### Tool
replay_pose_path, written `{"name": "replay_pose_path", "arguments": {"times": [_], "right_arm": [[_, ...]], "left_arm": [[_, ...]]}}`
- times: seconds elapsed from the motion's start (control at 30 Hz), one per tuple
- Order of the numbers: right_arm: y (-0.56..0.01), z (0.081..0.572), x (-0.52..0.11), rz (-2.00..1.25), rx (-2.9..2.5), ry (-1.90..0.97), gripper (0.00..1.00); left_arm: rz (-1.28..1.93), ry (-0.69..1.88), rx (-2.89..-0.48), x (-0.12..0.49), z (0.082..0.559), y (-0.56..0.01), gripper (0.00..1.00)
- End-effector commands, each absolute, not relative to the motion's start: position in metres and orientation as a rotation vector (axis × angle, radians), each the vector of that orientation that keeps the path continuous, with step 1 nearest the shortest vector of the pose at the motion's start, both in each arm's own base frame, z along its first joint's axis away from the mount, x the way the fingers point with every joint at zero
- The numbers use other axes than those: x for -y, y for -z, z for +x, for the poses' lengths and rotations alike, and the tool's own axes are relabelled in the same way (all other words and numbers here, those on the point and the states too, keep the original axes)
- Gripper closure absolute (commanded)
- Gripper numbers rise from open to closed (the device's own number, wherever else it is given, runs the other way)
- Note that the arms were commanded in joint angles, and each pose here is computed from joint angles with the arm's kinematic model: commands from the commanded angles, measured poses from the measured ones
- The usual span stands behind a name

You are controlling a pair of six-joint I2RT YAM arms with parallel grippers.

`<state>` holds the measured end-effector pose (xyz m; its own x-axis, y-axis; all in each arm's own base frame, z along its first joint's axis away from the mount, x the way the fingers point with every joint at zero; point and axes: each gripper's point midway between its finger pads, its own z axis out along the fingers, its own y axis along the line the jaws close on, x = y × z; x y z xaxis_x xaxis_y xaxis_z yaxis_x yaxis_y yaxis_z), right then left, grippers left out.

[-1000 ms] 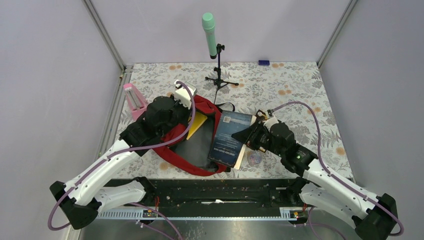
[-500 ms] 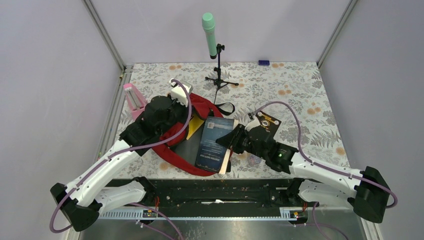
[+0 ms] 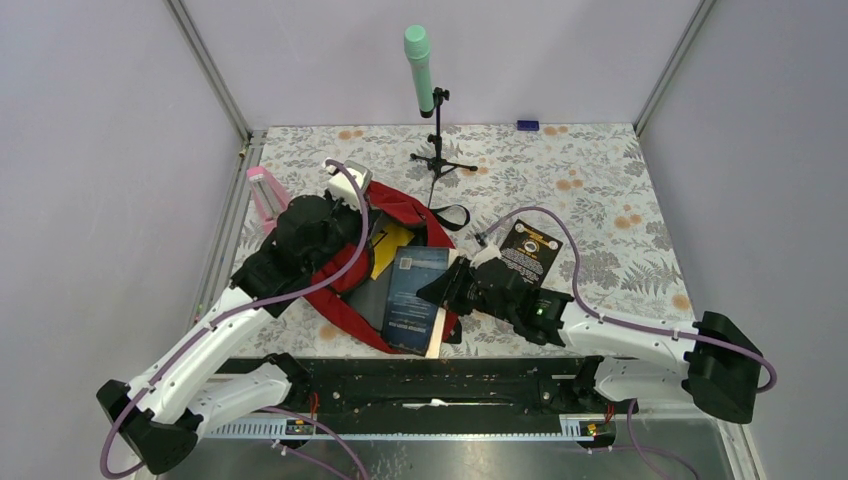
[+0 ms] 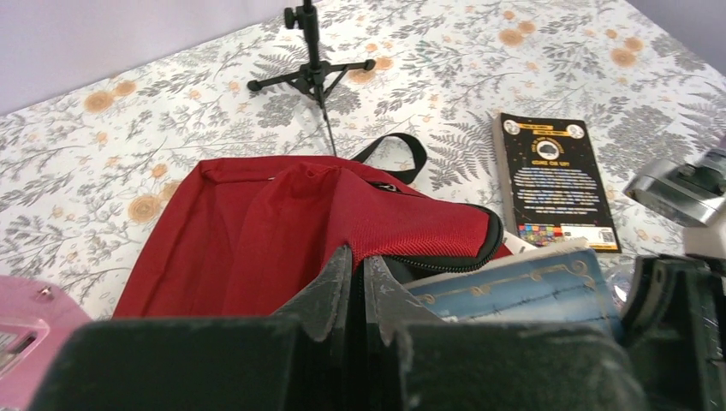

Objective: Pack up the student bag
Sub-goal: Place the book in the student bag.

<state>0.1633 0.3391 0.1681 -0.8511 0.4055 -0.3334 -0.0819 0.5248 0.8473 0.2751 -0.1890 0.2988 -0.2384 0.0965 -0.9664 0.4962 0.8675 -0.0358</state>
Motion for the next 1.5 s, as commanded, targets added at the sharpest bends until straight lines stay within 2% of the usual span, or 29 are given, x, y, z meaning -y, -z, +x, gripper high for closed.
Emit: {"name": "replay_pose_path", "arguments": {"times": [0.0, 0.1, 0.27, 0.47, 0.7, 0.83, 1.0, 1.2, 1.33, 1.47], "right_arm": [[-0.267, 0.197, -0.360, 0.386, -1.887, -1.529, 1.00], [-0.283, 0.215, -0.362, 0.472, -1.790, -1.529, 1.00], [-0.276, 0.254, -0.352, 0.619, -1.703, -1.359, 1.00], [-0.281, 0.289, -0.348, 0.658, -1.583, -1.223, 1.00], [-0.252, 0.297, -0.395, 0.539, -1.704, -1.203, 1.00], [-0.222, 0.303, -0.409, 0.435, -1.773, -1.089, 1.00], [-0.188, 0.284, -0.427, 0.316, -1.867, -1.022, 1.00], [-0.152, 0.296, -0.436, 0.190, -1.870, -0.780, 0.88], [-0.145, 0.312, -0.439, 0.168, -1.839, -0.664, 0.75], [-0.149, 0.324, -0.439, 0.172, -1.804, -0.606, 0.67]], "left_arm": [[0.474, 0.531, -1.590, 0.204, 0.267, -0.348, 1.00], [0.543, 0.584, -1.545, 0.213, 0.257, -0.352, 1.00], [0.598, 0.655, -1.475, 0.221, 0.243, -0.362, 1.00], [0.625, 0.689, -1.454, 0.225, 0.236, -0.365, 1.00], [0.641, 0.709, -1.448, 0.228, 0.233, -0.367, 1.00], [0.639, 0.713, -1.444, 0.227, 0.232, -0.368, 1.00], [0.640, 0.714, -1.448, 0.228, 0.233, -0.368, 1.00], [0.642, 0.718, -1.448, 0.229, 0.232, -0.368, 1.00], [0.646, 0.718, -1.444, 0.229, 0.231, -0.368, 1.00], [0.643, 0.712, -1.450, 0.228, 0.233, -0.367, 1.00]]}}
